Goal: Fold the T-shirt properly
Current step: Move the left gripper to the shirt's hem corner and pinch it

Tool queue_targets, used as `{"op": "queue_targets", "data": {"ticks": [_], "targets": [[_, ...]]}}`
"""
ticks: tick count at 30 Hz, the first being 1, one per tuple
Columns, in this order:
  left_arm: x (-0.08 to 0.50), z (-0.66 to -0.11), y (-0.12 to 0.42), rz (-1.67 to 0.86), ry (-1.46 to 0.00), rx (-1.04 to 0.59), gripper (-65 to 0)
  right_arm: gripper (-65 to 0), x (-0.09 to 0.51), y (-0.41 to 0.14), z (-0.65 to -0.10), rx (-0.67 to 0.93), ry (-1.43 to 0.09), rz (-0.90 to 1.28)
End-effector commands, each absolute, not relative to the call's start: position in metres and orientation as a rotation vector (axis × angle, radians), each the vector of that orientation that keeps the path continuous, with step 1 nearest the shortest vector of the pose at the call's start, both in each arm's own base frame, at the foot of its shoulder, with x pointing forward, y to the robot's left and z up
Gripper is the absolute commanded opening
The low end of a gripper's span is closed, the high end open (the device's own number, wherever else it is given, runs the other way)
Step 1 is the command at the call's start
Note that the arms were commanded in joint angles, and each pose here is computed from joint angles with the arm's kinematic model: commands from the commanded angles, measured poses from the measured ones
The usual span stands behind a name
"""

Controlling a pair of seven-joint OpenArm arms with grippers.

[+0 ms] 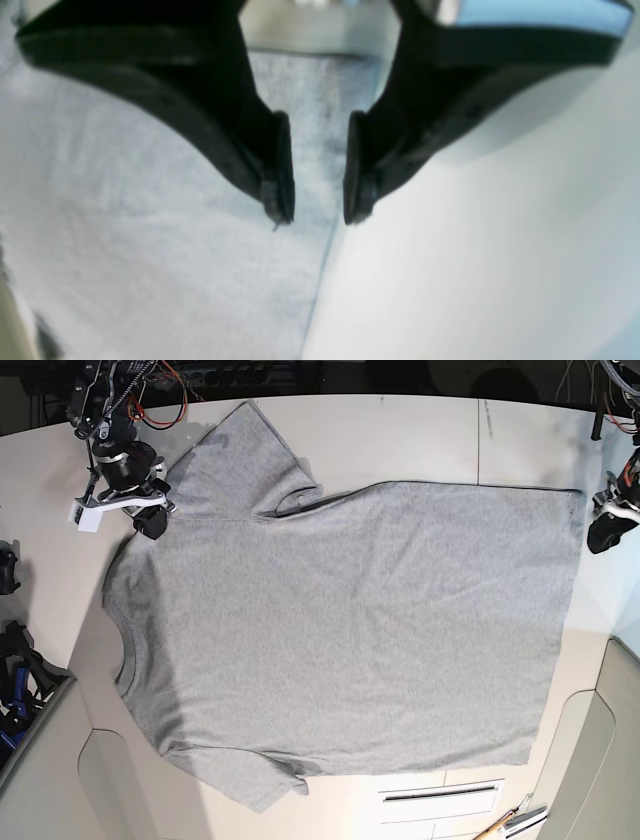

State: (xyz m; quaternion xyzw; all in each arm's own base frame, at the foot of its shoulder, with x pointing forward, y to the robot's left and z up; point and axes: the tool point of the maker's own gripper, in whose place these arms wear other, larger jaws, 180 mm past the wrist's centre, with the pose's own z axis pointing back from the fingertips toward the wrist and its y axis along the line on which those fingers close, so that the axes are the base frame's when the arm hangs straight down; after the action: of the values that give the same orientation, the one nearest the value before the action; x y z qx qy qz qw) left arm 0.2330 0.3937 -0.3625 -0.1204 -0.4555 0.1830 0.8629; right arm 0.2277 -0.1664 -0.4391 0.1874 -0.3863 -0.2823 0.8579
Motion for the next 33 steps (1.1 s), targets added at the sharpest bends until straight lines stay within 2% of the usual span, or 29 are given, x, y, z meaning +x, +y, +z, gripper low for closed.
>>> {"op": "queue_targets", "data": {"ticks": [1,6,11,12,23,33], "targets": [[0.239,-0.341,0.410,0.387,-1.010,-0.258,-44.3,-65.0,0.221,-0.165,-0.445,0.378,-0.768,-0.580],[0.213,-0.350,0.435,0.554,-0.968,-0.370,-44.0,-65.0,0.220,-0.165,-0.445,0.378,-0.767,-0.580],[0.189,-0.382,0.427,0.667,-0.880,-0.465,-32.0,-65.0,0.219,-0.165,-0.446,0.377,-0.765,-0.580],[0.187,-0.387,0.424,0.676,-0.865,-0.471,-31.4,-65.0,0.219,-0.165,-0.446,0.377,-0.765,-0.581],[0.183,-0.426,0.371,0.593,-0.703,-0.543,-31.4,-65.0,0.219,-0.165,-0.446,0.377,-0.765,-0.580],[0.174,-0.436,0.358,0.568,-0.616,-0.562,-31.4,-65.0,0.219,-0.165,-0.446,0.377,-0.765,-0.581]]}}
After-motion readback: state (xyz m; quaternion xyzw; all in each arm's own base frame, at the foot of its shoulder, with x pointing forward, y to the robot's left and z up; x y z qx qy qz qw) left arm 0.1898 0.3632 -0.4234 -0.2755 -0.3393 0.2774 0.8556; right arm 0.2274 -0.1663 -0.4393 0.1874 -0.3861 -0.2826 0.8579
